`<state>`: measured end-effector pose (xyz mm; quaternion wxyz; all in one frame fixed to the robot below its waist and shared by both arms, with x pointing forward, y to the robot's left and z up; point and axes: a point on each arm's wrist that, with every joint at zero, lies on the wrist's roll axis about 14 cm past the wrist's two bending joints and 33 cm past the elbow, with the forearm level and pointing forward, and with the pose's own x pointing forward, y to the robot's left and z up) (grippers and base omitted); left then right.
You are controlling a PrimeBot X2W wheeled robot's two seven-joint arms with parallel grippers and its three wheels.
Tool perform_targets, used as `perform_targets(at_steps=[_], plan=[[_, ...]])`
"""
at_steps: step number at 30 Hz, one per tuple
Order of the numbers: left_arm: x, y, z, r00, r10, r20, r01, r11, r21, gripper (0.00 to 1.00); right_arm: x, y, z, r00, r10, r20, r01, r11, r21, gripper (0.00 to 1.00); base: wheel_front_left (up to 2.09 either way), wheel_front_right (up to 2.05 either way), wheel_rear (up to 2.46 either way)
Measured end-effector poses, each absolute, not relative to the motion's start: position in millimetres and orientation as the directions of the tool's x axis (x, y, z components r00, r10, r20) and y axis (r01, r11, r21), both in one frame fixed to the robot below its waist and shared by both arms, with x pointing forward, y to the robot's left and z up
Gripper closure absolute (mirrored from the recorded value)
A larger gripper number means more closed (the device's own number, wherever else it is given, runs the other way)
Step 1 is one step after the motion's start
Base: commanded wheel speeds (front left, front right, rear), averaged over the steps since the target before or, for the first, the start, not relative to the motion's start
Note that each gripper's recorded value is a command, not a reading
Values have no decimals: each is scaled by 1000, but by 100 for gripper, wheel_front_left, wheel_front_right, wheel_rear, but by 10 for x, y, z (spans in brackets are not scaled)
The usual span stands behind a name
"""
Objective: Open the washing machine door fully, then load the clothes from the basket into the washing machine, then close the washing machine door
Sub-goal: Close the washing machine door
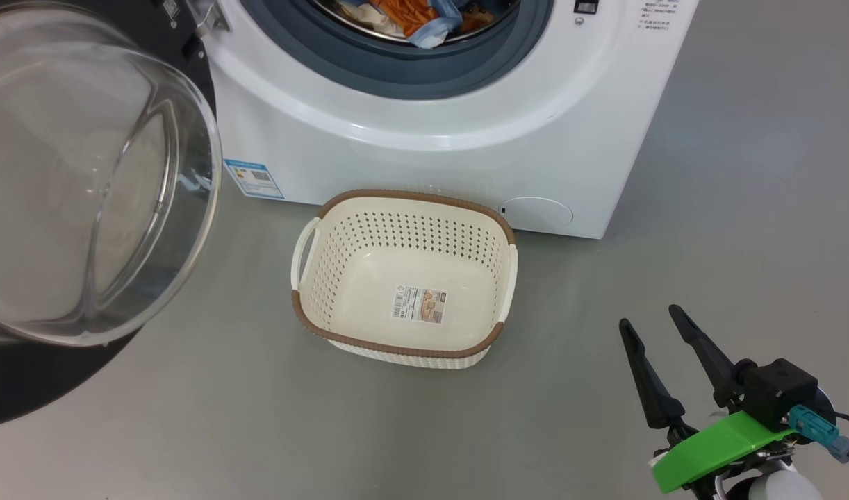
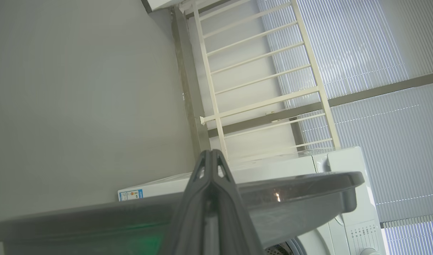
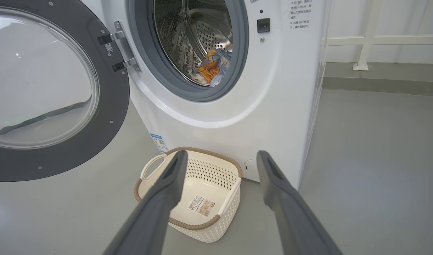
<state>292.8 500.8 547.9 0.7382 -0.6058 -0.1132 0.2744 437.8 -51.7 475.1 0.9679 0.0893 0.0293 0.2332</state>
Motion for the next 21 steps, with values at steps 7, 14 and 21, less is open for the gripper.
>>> perform_targets(at_steps=[7, 14, 21], plan=[[2971, 4822, 5478, 883, 429, -190, -267, 126, -956, 100, 4375, -530, 4711, 891, 453, -26, -440, 876, 195, 0, 0, 0, 0], [3051, 4467, 5408, 938, 275, -212, -241, 80, -967, 100, 4366, -535, 4689, 891, 452, -34, -438, 878, 196, 0, 0, 0, 0], [3063, 4120, 5459, 976, 102, -191, -197, 57, -979, 100, 4356, -527, 4692, 891, 452, -33, -437, 877, 200, 0, 0, 0, 0]])
